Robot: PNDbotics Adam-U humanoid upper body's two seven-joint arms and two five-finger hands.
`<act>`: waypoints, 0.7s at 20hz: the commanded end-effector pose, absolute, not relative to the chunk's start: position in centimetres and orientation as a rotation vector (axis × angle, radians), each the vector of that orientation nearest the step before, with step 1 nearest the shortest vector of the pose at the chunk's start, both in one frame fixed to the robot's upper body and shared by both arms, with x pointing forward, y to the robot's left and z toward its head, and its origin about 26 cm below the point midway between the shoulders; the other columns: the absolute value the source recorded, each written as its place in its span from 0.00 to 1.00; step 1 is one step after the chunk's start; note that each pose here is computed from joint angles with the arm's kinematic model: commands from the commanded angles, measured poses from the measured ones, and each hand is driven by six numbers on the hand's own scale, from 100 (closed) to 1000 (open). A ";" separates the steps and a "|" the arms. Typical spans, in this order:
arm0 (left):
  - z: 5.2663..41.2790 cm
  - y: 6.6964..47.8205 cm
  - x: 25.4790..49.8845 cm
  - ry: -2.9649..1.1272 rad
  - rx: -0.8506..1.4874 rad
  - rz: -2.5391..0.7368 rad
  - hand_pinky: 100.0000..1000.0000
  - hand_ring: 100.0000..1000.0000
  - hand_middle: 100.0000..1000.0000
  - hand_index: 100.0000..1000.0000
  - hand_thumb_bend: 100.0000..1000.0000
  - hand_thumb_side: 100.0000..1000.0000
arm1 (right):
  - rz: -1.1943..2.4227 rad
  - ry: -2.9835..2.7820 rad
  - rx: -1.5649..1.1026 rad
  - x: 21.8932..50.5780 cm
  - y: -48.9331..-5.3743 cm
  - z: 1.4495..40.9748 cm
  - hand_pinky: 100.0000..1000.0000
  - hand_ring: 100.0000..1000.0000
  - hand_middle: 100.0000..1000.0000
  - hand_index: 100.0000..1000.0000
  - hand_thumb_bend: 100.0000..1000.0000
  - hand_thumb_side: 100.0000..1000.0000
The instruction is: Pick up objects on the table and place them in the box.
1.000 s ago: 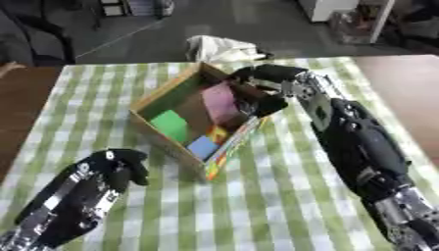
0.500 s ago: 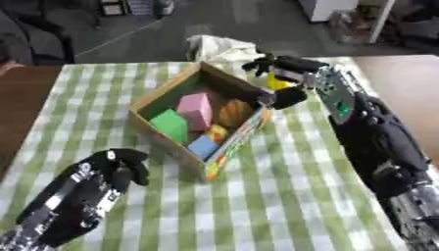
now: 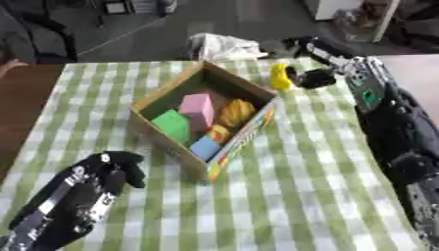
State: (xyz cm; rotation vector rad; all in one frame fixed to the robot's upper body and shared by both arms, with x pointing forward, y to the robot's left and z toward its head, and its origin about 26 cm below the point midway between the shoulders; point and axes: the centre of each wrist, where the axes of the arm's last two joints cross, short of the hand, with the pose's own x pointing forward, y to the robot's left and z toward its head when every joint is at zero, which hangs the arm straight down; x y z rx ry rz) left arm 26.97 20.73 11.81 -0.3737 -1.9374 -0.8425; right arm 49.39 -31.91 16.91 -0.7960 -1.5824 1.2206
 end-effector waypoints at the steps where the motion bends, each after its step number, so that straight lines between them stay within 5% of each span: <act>1: 12.7 20.6 27.0 -1.971 -0.385 -0.865 0.61 0.54 0.52 0.76 0.00 0.60 | 1.125 -1.579 -0.872 49.4 -33.2 18.2 0.80 0.74 0.81 0.96 0.00 0.28; 14: 13.3 20.5 27.2 -1.999 -0.387 -0.887 0.61 0.54 0.52 0.76 0.00 0.59 | 0.962 -1.473 -1.055 49.7 -31.8 15.9 0.80 0.74 0.80 0.94 0.00 0.22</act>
